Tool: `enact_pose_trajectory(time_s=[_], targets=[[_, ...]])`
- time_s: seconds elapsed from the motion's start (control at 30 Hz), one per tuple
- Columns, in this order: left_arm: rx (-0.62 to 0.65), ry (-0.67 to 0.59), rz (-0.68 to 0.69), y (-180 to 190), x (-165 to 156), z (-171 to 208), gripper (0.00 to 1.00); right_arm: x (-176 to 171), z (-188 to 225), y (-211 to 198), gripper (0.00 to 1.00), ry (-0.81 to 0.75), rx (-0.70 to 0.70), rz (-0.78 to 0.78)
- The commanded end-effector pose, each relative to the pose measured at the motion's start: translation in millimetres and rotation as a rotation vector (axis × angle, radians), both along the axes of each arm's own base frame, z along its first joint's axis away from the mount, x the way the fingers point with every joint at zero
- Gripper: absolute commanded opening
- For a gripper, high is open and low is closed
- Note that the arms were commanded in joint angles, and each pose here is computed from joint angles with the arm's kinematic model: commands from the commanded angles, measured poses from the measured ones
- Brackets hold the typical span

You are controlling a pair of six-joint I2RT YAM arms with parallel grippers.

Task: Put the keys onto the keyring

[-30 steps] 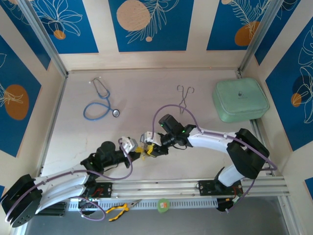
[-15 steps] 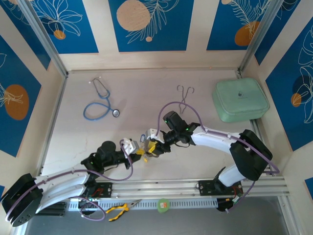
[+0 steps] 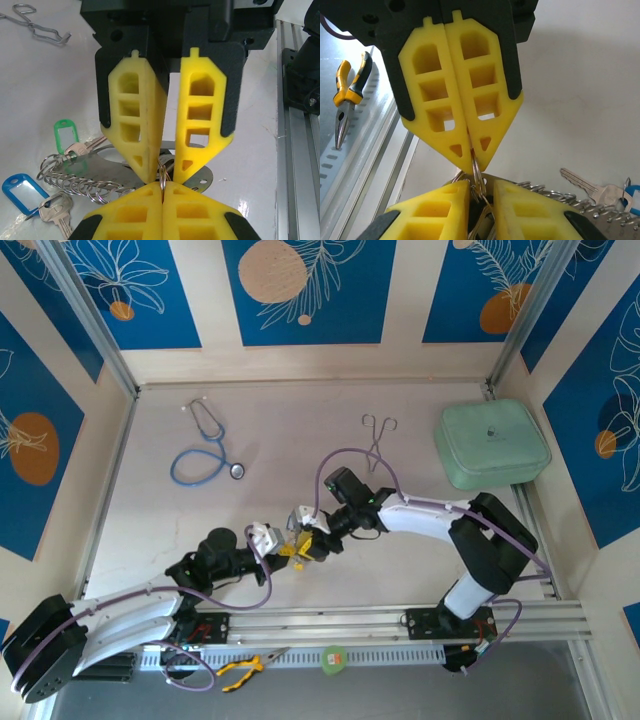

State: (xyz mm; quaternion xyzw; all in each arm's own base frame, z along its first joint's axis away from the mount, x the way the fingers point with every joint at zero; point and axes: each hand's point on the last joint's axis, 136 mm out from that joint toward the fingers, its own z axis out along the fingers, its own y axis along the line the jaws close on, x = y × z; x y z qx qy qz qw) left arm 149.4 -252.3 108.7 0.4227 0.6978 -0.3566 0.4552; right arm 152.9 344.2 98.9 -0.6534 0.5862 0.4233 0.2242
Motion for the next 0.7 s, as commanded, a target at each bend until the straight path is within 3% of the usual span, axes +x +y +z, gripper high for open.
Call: enact_pose_trajectory(time_s=[0.0,0.1,0.17,0.27,0.5,0.67], targets=[[-0.049,-0.06,-0.032,-8,0,23,0.0,-1,10,10,0.12,-0.004,0.047,0.04],[-0.038,-0.062,-0.008,-5,3,23,0.0,0,11,9,0.0,-0.014,0.033,0.039],[-0.008,-0.058,0.014,-1,6,19,0.17,-1,10,7,0.0,-0.03,-0.007,0.042],[0.035,-0.06,0.011,1,6,17,0.23,-7,6,3,0.0,-0.067,-0.08,0.079],[0.073,-0.047,-0.023,-2,3,17,0.22,-12,10,2,0.0,-0.128,-0.165,0.129],[0.065,-0.036,-0.058,-7,0,17,0.09,-12,32,12,0.0,-0.125,-0.09,0.139]])
